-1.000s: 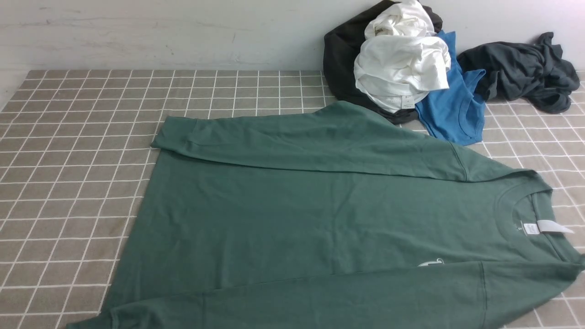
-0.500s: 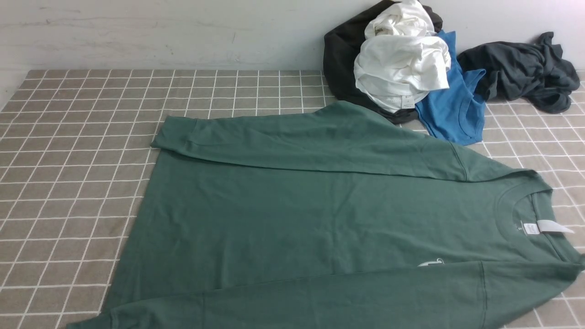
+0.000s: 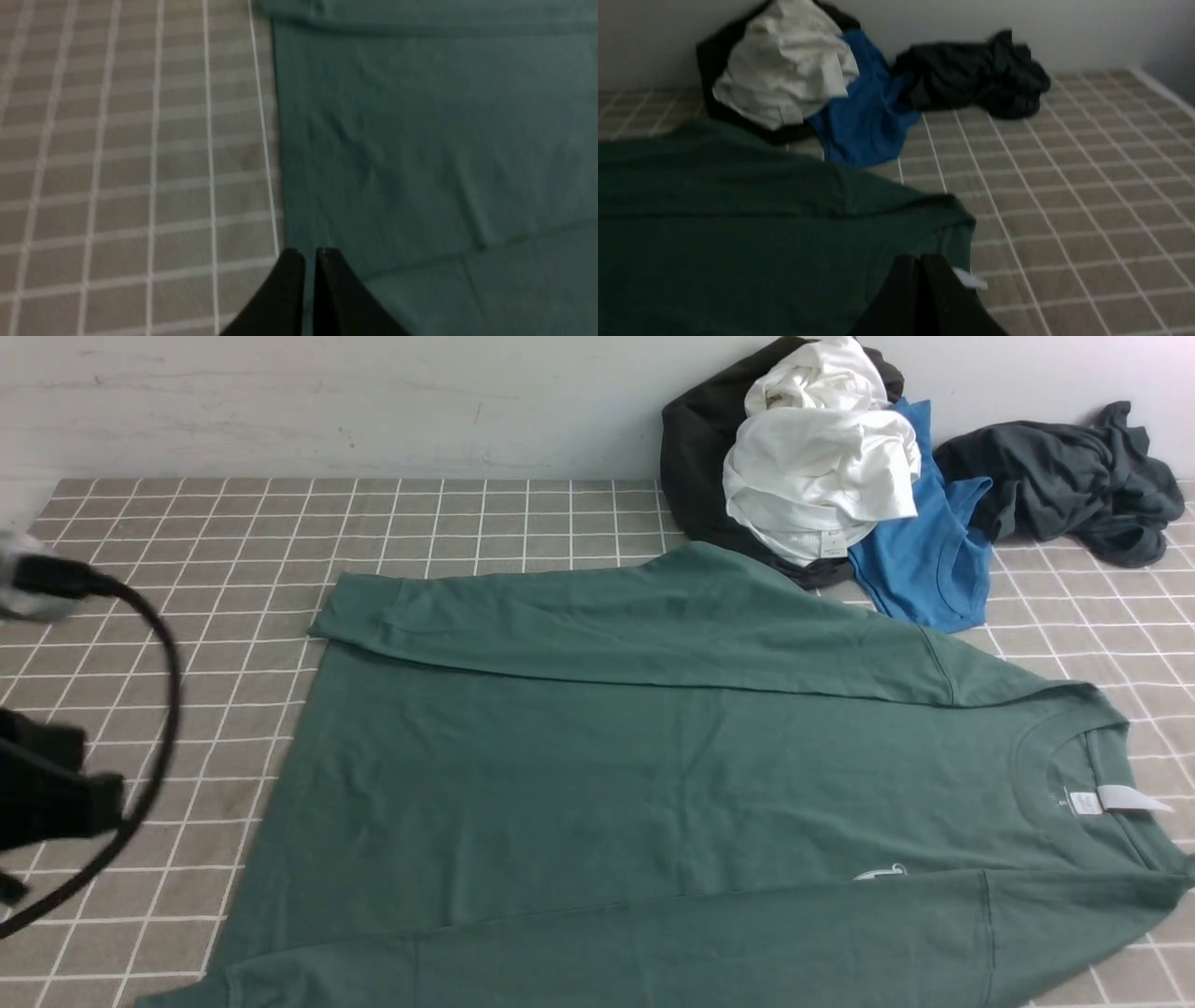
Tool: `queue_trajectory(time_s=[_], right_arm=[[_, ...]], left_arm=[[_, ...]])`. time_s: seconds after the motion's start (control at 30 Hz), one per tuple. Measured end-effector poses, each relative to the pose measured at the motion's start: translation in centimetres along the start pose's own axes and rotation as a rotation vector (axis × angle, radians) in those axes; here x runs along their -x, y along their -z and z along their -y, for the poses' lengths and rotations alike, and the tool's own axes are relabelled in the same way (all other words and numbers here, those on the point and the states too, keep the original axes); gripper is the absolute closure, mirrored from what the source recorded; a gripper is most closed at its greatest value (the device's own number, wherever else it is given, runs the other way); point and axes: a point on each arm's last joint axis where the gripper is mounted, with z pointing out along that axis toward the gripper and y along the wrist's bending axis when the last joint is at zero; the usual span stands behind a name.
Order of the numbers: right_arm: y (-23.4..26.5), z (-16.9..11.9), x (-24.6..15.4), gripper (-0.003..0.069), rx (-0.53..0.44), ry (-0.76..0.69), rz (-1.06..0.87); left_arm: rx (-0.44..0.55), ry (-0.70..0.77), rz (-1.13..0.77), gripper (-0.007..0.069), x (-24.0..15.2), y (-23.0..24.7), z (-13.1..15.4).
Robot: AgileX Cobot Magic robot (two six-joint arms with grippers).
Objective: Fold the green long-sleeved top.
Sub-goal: Use the left arm to clamp the cuff closest to it
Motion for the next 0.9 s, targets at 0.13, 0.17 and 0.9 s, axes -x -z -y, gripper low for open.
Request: queue_trajectory(time_s=[0.13, 0.17, 0.9], right_arm=[[-2.8, -1.8, -2.6, 0.0669, 0.108, 0.075, -0.337], [-3.3, -2.4, -3.1, 0.0669, 0.146, 0.103, -0.388], [-5.7, -8.5, -5.2, 0.0669, 0.474, 0.353, -0.488]], left_arm=[[-0.037, 0.059, -0.300, 0.0423, -1.0, -5.1, -0.1], [-0.039, 0.067, -0.345, 0.0367, -1.2, -6.0, -0.1], [-0.019, 0.264, -0.717, 0.0111, -4.4, -14.3, -4.2]])
